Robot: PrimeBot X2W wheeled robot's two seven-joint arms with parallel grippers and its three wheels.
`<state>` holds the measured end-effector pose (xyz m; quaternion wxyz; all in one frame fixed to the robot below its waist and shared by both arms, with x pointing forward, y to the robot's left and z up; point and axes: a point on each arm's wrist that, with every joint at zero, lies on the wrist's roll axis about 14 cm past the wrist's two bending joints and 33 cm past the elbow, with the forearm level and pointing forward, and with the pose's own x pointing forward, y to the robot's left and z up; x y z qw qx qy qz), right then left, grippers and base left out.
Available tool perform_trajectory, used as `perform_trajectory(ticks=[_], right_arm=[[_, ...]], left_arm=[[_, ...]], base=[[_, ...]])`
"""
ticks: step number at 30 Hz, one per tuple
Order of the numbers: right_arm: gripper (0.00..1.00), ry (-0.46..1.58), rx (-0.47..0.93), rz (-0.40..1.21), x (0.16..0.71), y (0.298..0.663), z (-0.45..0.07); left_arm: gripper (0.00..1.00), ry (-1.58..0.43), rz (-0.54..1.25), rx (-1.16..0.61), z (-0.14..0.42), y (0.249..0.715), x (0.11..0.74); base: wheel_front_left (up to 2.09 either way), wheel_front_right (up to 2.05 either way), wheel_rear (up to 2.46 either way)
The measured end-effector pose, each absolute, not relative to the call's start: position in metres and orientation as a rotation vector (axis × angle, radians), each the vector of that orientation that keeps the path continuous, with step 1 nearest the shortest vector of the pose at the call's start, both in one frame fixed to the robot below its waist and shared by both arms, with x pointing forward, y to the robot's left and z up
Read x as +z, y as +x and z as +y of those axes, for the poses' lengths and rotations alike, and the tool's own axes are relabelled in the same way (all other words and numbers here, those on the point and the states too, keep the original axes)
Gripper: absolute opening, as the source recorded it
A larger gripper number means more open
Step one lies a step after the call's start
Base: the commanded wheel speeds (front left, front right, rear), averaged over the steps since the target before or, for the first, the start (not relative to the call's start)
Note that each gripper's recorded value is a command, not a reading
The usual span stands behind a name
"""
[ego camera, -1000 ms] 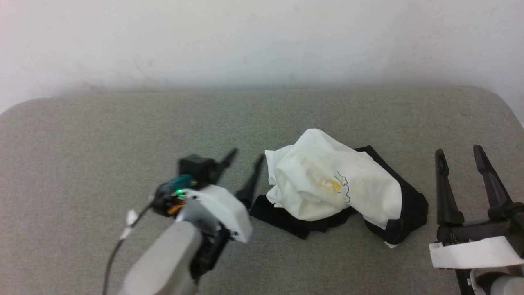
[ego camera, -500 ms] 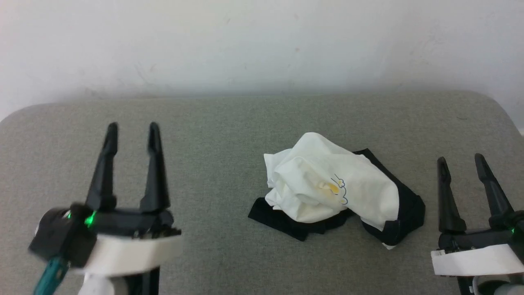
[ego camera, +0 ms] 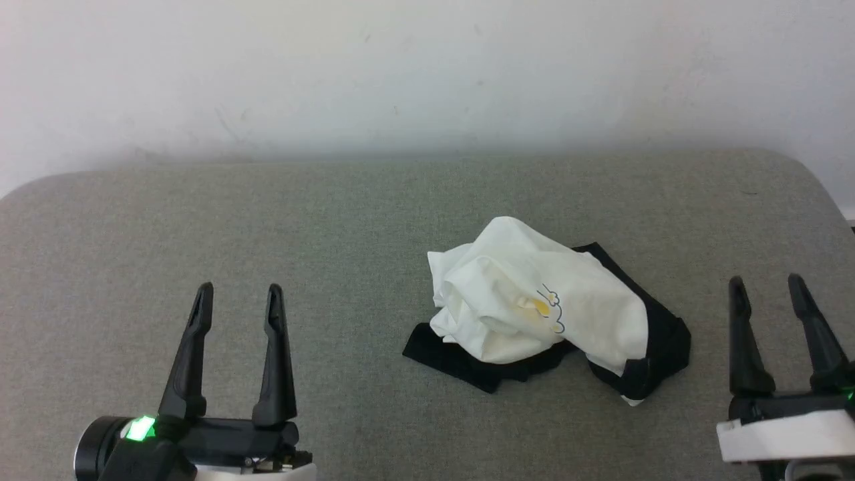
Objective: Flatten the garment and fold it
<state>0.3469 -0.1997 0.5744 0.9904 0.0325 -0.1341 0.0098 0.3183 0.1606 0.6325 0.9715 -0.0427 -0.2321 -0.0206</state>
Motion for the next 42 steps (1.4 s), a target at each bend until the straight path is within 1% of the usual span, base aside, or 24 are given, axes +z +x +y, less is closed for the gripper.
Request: perform_trajectory(ticks=[5, 9, 11, 13, 17, 20, 24, 28, 30, 31, 32, 33, 34, 36, 38, 42], right_arm=[[1.00, 0.062, 0.028, -0.253, 0.584, 0.370, -0.197], [1.00, 0.057, 0.041, -0.182, 0.583, 0.398, -0.197], [1.00, 0.067, 0.034, -0.103, 0.570, 0.413, -0.205], [1.00, 0.075, 0.021, 0.018, 0.546, 0.424, -0.213], [1.00, 0.070, 0.026, 0.259, 0.493, 0.434, -0.221], [1.00, 0.023, 0.065, 0.421, 0.457, 0.433, -0.219], [1.00, 0.028, 0.123, 0.595, 0.419, 0.427, -0.206], [1.00, 0.032, 0.174, 0.732, 0.390, 0.419, -0.193], [1.00, 0.031, 0.175, 0.756, 0.384, 0.417, -0.193], [0.93, 0.038, 0.169, 0.763, 0.381, 0.417, -0.194], [0.44, 0.045, 0.161, 0.766, 0.380, 0.418, -0.195], [0.20, 0.054, 0.151, 0.768, 0.380, 0.418, -0.197], [0.00, 0.067, 0.138, 0.768, 0.379, 0.419, -0.199], [0.00, 0.081, 0.114, 0.754, 0.381, 0.420, -0.203], [0.00, 0.083, 0.096, 0.706, 0.388, 0.423, -0.206], [0.00, 0.075, 0.051, 0.531, 0.429, 0.440, -0.221]], left_arm=[[1.00, -0.081, -0.465, -0.043, 0.161, 0.327, 0.631], [1.00, -0.089, -0.457, -0.059, 0.159, 0.339, 0.628], [1.00, -0.091, -0.444, -0.065, 0.158, 0.347, 0.624], [1.00, -0.093, -0.426, -0.073, 0.156, 0.354, 0.618], [1.00, -0.096, -0.401, -0.079, 0.155, 0.367, 0.609], [1.00, -0.094, -0.372, -0.076, 0.157, 0.373, 0.599], [1.00, -0.085, -0.345, -0.058, 0.163, 0.373, 0.591], [1.00, -0.073, -0.332, -0.033, 0.172, 0.371, 0.587], [1.00, -0.071, -0.326, -0.026, 0.174, 0.370, 0.585], [1.00, -0.071, -0.323, -0.023, 0.175, 0.369, 0.584], [1.00, -0.072, -0.320, -0.021, 0.176, 0.369, 0.584], [1.00, -0.072, -0.320, -0.020, 0.176, 0.368, 0.583], [1.00, -0.072, -0.320, -0.020, 0.176, 0.368, 0.583], [1.00, -0.078, -0.323, -0.020, 0.176, 0.366, 0.585], [1.00, -0.083, -0.328, -0.018, 0.176, 0.365, 0.586], [1.00, -0.092, -0.351, -0.017, 0.177, 0.360, 0.594]], base=[[0.00, 0.00, 0.00], [0.00, 0.00, 0.00], [0.00, 0.00, 0.00], [0.00, 0.00, 0.00], [0.00, 0.00, 0.00], [0.00, 0.00, 0.00], [0.00, 0.00, 0.00], [0.00, 0.00, 0.00], [0.00, 0.00, 0.00], [0.00, 0.00, 0.00], [0.00, 0.00, 0.00], [0.00, 0.00, 0.00], [0.00, 0.00, 0.00], [0.00, 0.00, 0.00], [0.00, 0.00, 0.00], [0.00, 0.00, 0.00]])
